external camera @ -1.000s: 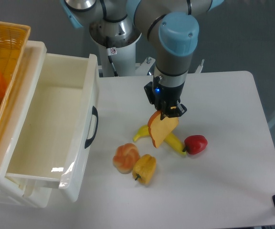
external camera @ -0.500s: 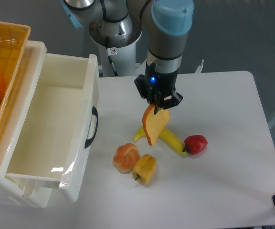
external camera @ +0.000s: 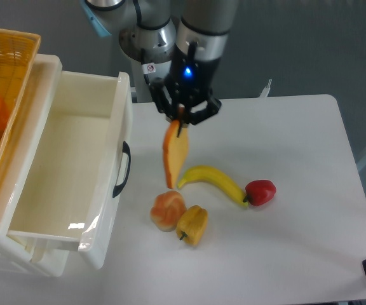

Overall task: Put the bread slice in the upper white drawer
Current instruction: 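Lift the bread slice and carry it over the open white drawer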

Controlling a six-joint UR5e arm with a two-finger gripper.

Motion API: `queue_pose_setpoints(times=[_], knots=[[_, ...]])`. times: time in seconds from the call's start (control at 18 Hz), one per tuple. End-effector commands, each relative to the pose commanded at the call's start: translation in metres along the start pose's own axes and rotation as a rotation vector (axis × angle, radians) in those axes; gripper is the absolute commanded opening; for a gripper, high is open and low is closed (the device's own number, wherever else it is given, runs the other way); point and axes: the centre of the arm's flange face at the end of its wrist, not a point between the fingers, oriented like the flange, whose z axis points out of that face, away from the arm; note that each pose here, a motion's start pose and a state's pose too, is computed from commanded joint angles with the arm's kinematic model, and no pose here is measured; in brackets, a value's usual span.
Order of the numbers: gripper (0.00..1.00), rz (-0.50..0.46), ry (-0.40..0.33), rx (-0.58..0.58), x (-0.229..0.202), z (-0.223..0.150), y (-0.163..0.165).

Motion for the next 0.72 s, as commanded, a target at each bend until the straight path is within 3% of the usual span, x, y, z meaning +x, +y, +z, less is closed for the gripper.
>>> queue_pose_setpoints(times=[0.39,0.72], knots=[[0.0,0.052,0.103,-0.014,0.073,-0.008,-0.001],[0.0,0.105,0.141,-0.023,0.113,-0.001,-0.001]])
